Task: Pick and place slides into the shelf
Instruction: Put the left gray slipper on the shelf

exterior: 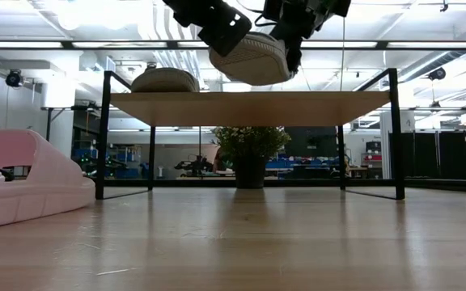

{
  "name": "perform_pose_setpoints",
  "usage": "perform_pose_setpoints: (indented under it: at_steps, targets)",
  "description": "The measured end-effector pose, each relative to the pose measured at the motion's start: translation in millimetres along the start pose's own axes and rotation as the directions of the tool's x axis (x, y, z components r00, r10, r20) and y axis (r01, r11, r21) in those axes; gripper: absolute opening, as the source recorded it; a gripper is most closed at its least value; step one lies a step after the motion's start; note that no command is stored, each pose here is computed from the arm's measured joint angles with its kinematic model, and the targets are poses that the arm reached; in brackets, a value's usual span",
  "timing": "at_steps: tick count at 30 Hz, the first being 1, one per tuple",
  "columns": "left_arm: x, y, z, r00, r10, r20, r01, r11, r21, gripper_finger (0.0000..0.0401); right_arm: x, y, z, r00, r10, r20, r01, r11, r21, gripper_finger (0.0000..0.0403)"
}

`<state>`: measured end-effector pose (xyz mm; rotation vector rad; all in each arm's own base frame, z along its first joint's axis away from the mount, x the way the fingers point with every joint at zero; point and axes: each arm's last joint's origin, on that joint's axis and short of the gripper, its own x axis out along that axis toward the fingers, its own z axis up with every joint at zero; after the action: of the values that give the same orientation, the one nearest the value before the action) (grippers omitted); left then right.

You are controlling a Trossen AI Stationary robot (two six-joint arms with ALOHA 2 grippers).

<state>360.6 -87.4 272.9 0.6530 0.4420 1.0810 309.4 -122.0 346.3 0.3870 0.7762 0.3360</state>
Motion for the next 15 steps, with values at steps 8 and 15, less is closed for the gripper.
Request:
perform_pose_setpoints:
  at_steps: [8,15]
  targets:
    - [-10.3,0.0,2.8,0.999,-0.024,0.023,0.024,1.0,-0.012,0.0128,-3.7,-5.6,1.1,0.999,-0.049,0.016,0.049,0.999,0.006,0.0012]
    - [-26.0,-1.8,3.9,0.997,-0.051,0.049,0.052,0.999,-0.009,0.0128,-3.7,-5.2,1.9,0.999,-0.021,0.027,0.021,1.0,0.0,0.0012]
